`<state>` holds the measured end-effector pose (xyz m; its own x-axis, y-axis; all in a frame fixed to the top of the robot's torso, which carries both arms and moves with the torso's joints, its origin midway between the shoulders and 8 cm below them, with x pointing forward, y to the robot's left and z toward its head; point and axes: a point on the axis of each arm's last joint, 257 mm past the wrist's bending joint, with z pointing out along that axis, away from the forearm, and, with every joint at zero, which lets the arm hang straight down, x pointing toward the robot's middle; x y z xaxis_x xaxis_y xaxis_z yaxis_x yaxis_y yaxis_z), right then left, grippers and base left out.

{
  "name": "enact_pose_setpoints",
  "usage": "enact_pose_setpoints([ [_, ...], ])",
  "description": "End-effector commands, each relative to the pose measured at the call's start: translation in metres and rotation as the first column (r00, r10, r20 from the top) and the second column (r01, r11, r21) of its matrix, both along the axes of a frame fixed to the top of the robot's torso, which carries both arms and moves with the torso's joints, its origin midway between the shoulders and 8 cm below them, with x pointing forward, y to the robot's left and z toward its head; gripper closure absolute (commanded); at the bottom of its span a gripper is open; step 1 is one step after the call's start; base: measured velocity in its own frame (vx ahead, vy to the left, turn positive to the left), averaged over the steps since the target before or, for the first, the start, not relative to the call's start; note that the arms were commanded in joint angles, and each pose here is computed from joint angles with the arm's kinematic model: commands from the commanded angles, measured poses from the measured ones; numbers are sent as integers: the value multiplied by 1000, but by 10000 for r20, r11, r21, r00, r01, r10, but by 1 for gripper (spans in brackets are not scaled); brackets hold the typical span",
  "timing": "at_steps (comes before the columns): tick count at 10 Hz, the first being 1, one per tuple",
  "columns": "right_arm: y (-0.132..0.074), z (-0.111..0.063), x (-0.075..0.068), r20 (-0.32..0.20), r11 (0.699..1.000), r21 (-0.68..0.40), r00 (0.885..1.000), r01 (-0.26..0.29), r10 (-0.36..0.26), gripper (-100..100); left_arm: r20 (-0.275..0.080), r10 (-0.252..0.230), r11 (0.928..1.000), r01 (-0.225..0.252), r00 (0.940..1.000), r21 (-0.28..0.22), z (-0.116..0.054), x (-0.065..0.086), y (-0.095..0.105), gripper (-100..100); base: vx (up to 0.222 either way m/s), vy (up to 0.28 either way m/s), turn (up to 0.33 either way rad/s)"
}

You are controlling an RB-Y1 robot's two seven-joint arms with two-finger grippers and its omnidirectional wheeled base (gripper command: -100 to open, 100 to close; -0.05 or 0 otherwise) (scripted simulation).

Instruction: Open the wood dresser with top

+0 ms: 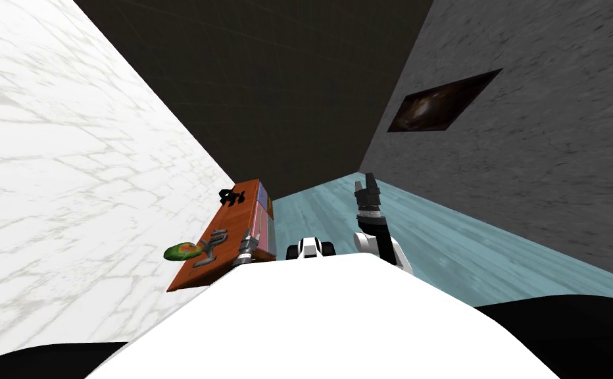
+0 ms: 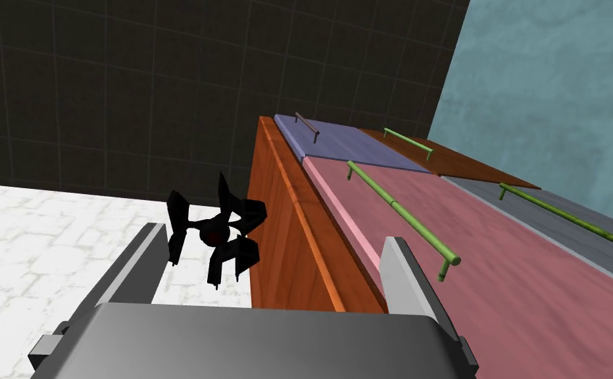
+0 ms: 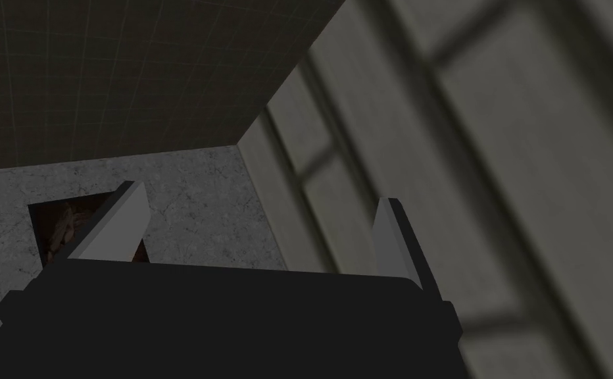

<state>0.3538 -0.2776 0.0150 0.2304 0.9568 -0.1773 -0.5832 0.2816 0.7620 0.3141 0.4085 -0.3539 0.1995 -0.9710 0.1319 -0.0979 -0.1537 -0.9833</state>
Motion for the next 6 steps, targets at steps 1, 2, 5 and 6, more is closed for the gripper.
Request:
enact_pose_setpoints([
  [1, 0, 0, 0, 0, 10000, 0, 10000, 1, -1, 0, -668, 403, 9985, -427, 9969, -339, -29, -18, 18, -100, 50, -16, -204],
  [2, 0, 0, 0, 0, 10000, 0, 10000, 0, 0, 0, -901, 479, 9980, -514, 9948, -372, -39, -24, 21, -100, 42, -6, -101],
  [5, 0, 0, 0, 0, 10000, 0, 10000, 0, 0, 0, -1377, 750, 9950, -832, 9876, -554, -58, -39, 32, -100, 33, -7, -90],
  [6, 0, 0, 0, -1, 10000, -1, 10000, 1, -1, 0, -1784, 998, 9910, -1139, 9789, -702, -73, -53, 42, -100, 62, -12, -168],
])
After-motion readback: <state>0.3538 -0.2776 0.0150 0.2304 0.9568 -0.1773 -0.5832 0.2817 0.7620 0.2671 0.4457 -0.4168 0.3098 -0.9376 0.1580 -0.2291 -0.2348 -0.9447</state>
